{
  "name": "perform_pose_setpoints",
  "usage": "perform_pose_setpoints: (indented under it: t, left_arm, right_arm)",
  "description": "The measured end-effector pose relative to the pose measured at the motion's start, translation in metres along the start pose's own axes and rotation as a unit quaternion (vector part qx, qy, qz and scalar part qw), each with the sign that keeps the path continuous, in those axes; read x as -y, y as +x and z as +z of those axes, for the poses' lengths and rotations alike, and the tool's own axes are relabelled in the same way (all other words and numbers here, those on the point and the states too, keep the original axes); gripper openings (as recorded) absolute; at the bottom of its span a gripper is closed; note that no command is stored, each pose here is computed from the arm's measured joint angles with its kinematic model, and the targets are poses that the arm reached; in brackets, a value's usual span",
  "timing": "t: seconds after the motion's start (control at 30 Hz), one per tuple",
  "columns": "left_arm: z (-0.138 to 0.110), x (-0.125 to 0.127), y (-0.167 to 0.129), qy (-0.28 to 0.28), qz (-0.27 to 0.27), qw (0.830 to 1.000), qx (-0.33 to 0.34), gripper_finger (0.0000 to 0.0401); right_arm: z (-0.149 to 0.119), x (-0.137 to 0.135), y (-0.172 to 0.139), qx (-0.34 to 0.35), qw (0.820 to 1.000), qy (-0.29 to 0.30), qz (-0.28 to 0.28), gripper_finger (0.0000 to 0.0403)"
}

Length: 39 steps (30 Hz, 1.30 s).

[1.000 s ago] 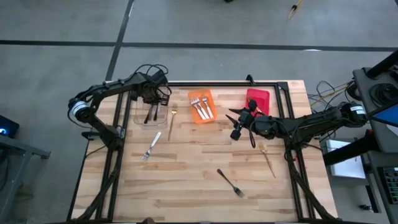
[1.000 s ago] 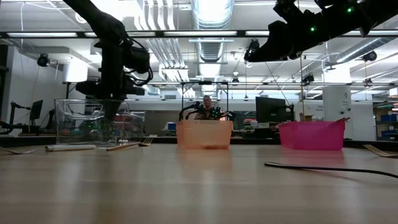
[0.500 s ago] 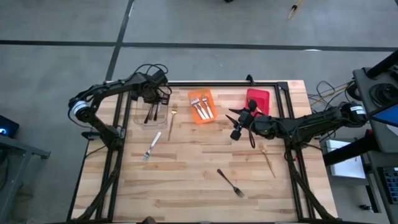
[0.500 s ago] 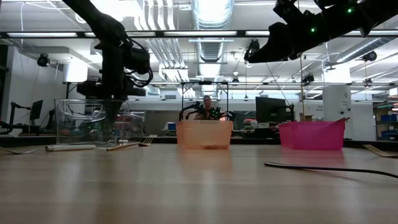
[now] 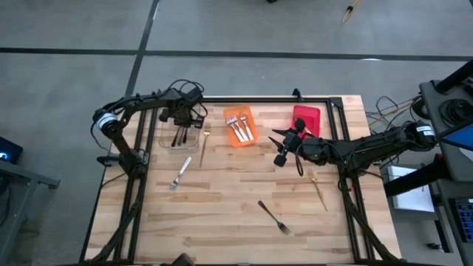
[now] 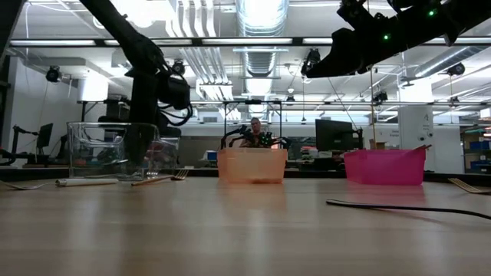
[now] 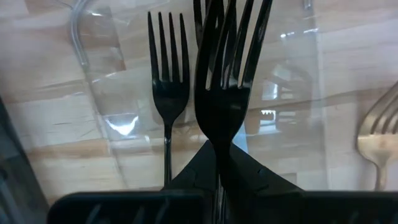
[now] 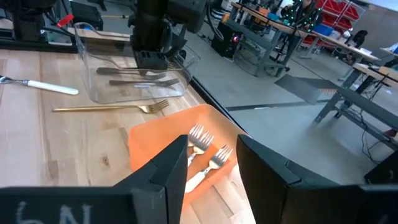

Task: Sort silverware by color (type)
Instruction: Put the left black fork into the transparent bin, then put the right gold fork into the red bin

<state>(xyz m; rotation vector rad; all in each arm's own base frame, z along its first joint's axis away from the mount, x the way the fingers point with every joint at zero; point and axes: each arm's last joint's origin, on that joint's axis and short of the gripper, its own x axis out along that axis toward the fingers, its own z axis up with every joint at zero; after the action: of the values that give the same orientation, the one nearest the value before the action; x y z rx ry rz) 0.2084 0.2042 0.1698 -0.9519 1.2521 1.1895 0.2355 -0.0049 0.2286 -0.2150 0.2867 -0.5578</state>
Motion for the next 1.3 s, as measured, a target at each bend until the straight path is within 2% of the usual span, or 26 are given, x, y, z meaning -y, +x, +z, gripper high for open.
perform_pose_setpoints:
  t: [0.4,0.83,1.1,1.3]
  left_arm:
    - [0.002,0.005,0.014,0.006,-0.003,1.000,-0.025,0.0011]
    - [0.002,0.004,0.012,0.013,0.000,1.000,-0.014,0.0025]
    - [-0.005,0.003,-0.013,0.044,-0.016,0.999,0.021,0.0026]
    - [-0.025,0.017,-0.042,0.084,-0.013,0.992,0.096,0.0026]
  right_arm:
    - [0.000,0.000,0.000,0.000,1.000,-0.002,0.000,0.0129]
    - [0.000,0.000,0.000,-0.001,1.000,-0.003,0.000,0.0134]
    - [-0.001,0.000,0.000,-0.003,1.000,-0.003,0.000,0.0126]
    - [-0.001,0.000,0.000,-0.003,1.000,-0.003,0.000,0.0125]
